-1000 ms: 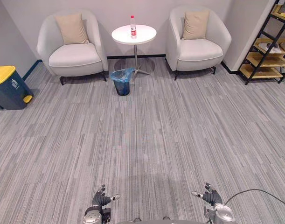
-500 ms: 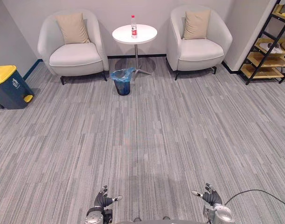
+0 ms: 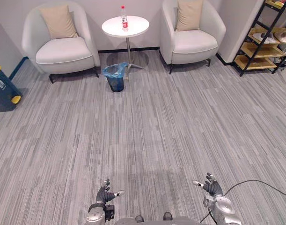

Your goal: Gather rubbish on tea table into small bin, then transfer packed bag to large trash can.

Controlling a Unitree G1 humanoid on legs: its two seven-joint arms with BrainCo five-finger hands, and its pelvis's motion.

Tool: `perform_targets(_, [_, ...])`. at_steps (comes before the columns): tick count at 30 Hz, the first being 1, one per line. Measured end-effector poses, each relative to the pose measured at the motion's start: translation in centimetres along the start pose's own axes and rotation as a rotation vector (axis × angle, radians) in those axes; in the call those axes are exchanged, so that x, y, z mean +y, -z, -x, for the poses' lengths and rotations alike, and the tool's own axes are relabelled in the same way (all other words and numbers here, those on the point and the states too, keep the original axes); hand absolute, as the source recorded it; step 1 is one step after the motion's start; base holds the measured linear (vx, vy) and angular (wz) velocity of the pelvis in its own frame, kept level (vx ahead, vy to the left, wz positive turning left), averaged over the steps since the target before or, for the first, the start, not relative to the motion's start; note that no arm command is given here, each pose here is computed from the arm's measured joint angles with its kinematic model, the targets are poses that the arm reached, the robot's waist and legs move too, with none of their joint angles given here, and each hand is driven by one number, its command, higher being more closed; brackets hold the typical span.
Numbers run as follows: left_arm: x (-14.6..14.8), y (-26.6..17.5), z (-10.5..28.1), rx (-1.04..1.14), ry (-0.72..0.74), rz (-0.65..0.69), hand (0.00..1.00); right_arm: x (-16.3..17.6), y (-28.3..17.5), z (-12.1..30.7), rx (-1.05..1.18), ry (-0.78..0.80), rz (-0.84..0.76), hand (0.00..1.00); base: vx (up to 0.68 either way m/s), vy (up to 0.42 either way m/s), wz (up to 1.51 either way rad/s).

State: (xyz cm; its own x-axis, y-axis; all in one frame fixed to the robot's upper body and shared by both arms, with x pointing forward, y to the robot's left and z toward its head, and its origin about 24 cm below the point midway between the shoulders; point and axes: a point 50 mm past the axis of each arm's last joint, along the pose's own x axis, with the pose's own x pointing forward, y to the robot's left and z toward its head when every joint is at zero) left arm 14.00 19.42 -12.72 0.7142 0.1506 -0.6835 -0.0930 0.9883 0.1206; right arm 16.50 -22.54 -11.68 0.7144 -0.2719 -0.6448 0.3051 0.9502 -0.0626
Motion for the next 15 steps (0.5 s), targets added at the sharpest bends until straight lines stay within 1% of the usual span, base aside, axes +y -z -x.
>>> perform_targets(3, [0.5, -0.4, -0.1, -0.011, -0.009, -0.010, 0.00, 0.2, 0.0, 0.0, 0.001, -0.006, 0.009, 0.00, 0.23, 0.001, 0.13])
perform_targets(5, [0.4, -1.7, -0.7, -0.050, -0.006, -0.014, 0.00, 0.2, -0.5, -0.2, -0.011, -0.008, 0.012, 0.00, 0.29, -0.089, 0.41])
perform_targets(7, [0.1, -3.2, -1.2, -0.091, 0.000, -0.014, 0.00, 0.0, -2.2, -0.9, -0.058, -0.008, 0.031, 0.00, 0.33, -0.151, 0.43])
perform_targets(10, [0.4, -3.6, -1.4, -0.102, -0.006, -0.028, 0.00, -0.2, -2.5, -0.9, -0.071, -0.004, 0.035, 0.00, 0.39, -0.216, 0.32])
perform_targets(14, [-0.7, -3.0, -1.3, -0.081, 0.005, 0.000, 0.00, -0.1, -2.7, -1.0, -0.076, -0.006, 0.022, 0.00, 0.41, -0.316, 0.03])
perform_targets(15, [-1.0, -2.8, -1.2, -0.077, 0.011, 0.006, 0.00, -0.1, -2.2, -0.8, -0.062, -0.006, 0.013, 0.00, 0.49, -0.335, 0.03])
